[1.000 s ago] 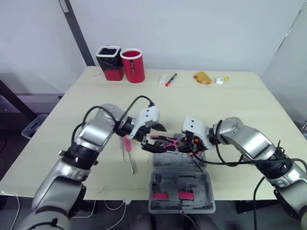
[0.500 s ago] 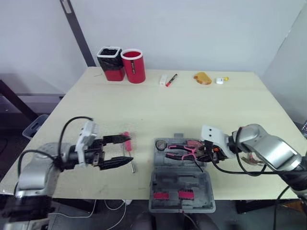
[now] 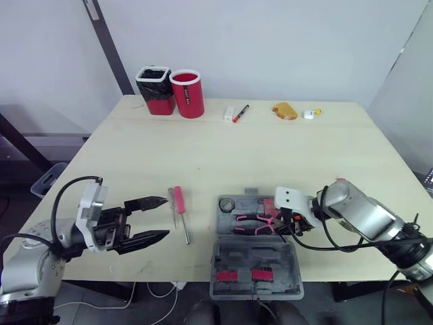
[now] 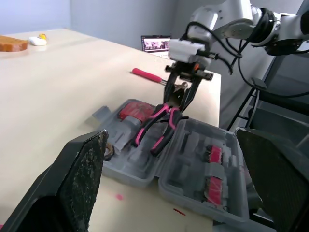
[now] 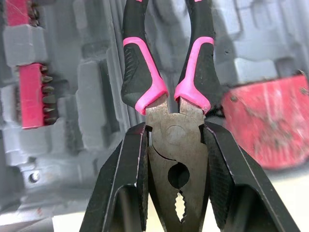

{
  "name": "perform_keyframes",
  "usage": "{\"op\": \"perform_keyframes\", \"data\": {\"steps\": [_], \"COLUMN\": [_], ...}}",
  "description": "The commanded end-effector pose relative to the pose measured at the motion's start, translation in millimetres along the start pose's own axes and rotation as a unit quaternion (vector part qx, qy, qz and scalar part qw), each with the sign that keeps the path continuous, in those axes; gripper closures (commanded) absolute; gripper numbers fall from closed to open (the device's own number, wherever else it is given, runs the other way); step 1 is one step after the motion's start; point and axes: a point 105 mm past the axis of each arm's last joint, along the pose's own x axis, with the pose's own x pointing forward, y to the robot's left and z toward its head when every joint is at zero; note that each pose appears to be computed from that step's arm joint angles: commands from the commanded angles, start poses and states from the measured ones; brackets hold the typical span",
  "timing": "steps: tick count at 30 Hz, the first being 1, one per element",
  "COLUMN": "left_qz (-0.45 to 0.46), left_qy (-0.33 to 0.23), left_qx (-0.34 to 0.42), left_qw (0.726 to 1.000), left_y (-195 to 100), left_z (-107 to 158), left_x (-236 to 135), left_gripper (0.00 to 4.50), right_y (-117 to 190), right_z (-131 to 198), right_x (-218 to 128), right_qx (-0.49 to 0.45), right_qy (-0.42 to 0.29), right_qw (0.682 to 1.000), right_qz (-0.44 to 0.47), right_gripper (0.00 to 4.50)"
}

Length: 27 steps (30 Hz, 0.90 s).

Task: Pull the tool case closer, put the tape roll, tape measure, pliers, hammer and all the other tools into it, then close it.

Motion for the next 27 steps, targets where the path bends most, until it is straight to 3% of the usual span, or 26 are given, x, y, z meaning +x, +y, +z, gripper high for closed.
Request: {"op": "perform_keyframes", "data": {"steps": [1, 12, 18, 23, 26, 27], "left_qz": [-0.008, -0.009, -0.007, -0.006, -0.004, -0.004], "left_qy": [-0.002, 0.007, 0.007, 0.007, 0.005, 0.005], "left_qx": [0.021, 0.024, 0.020, 0.019, 0.020, 0.020], "left_qw": [1.000, 1.000, 1.000, 1.000, 1.000, 1.000], "left_y": [-5, -7, -8, -8, -8, -8], "left_z": [9, 9, 7, 6, 5, 5], "left_x": [4, 13, 15, 16, 17, 17], "left_gripper": [0.00, 0.00, 0.00, 0.00, 0.00, 0.00], "right_y": [-7, -11, -16, -20, -19, -20], "right_z": [19, 32, 30, 37, 51, 53], "right_x": [4, 30, 27, 16, 9, 8], "right_qx": [-0.035, -0.054, -0.076, -0.061, -0.009, 0.002], "right_qy": [-0.009, 0.005, 0.000, -0.083, -0.205, -0.233], "right_qw": [0.999, 0.999, 0.997, 0.994, 0.978, 0.972], "right_qz": [-0.008, 0.002, -0.009, -0.022, -0.027, -0.031], "right_gripper": [3.48, 3.48, 0.75, 0.75, 0.75, 0.97]}}
